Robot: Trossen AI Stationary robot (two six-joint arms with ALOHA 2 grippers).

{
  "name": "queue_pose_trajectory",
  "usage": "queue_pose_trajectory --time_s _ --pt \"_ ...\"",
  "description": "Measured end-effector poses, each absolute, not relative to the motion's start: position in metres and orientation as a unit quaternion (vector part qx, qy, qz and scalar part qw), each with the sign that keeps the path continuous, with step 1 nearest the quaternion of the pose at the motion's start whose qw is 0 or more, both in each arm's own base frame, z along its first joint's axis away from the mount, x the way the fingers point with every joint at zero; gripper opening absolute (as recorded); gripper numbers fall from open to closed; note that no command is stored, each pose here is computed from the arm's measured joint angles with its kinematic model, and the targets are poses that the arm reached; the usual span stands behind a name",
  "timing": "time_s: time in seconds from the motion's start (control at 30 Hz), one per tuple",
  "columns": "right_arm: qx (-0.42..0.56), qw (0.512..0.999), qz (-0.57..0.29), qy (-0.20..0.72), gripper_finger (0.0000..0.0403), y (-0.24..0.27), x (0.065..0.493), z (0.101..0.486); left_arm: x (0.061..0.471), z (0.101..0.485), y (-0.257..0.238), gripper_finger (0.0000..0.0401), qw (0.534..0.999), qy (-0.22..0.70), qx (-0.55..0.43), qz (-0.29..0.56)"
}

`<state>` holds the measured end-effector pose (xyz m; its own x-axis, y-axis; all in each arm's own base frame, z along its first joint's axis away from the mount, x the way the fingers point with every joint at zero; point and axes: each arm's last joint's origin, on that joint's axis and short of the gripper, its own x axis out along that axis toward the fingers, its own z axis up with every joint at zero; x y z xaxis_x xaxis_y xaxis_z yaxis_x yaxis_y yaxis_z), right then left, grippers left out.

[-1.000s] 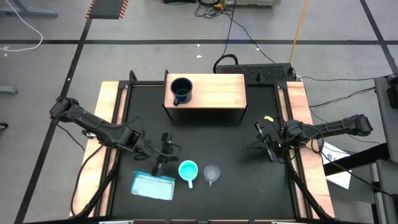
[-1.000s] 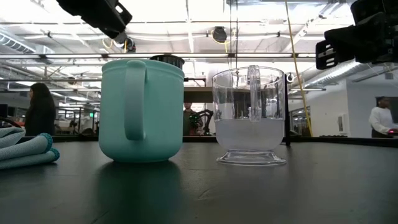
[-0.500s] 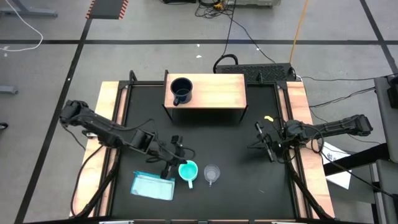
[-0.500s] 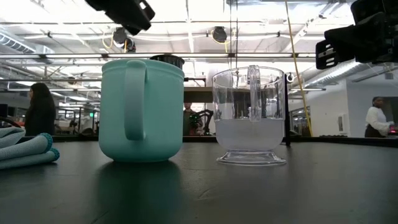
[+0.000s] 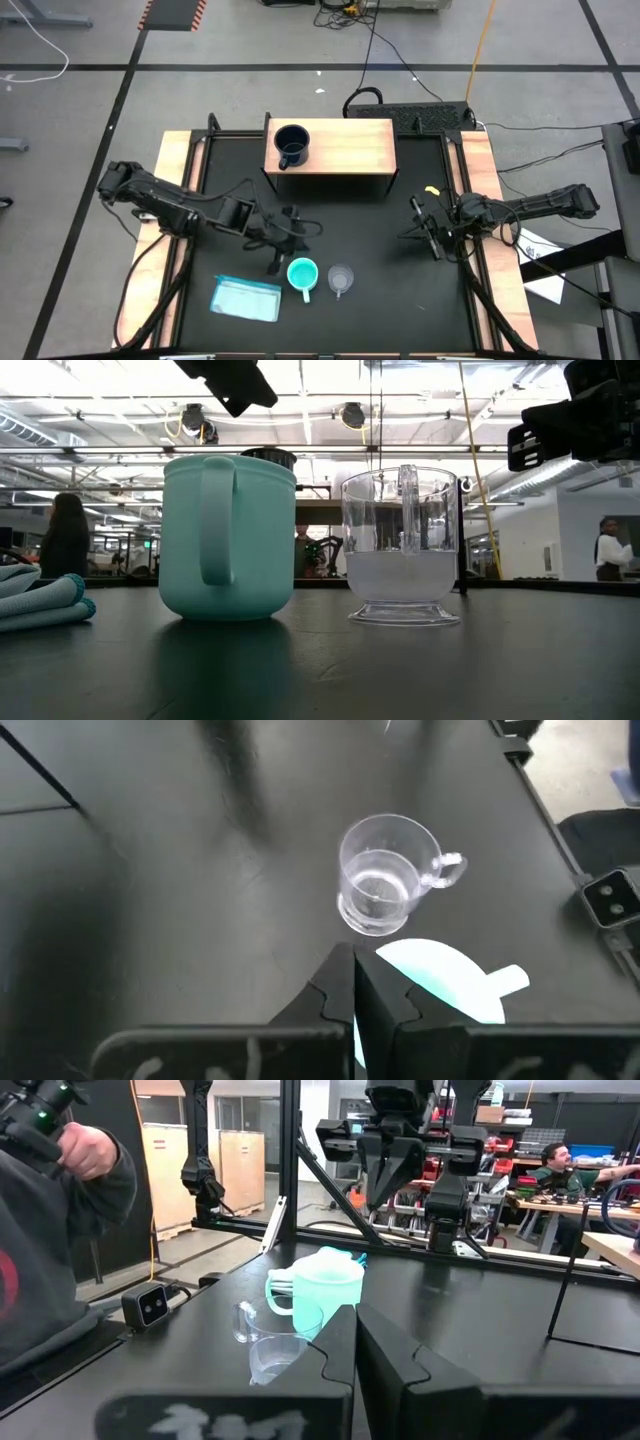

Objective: Stack small to large cups/mugs on shelf
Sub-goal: Put the light blue mug on the shelf

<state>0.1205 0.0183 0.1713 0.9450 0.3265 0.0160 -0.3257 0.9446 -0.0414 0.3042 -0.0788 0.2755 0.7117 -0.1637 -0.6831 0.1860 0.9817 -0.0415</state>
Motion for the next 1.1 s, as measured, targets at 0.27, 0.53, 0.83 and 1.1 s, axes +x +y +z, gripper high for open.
queue_pose_trajectory --time_s 0.27,0.53,0.83,1.1 --pt "-0.019 0.986 0.165 -0.011 0.0000 0.018 0.121 0.171 0.296 0.269 -0.082 0.0002 0.897 0.423 -0.028 -0.124" --pt "-0.019 0.986 0.165 -0.011 0.0000 0.018 0.121 0.171 0.294 0.268 -0.084 0.0011 0.893 0.431 -0.039 -0.126" --pt "-0.019 0.986 0.165 -0.011 0.0000 0.018 0.121 0.171 0.300 0.255 -0.086 0.0105 0.885 0.448 -0.043 -0.116" --pt "-0.004 0.986 0.166 -0.010 0.0000 0.018 0.121 0.172 0.310 0.233 -0.088 0.0204 0.869 0.481 -0.034 -0.109"
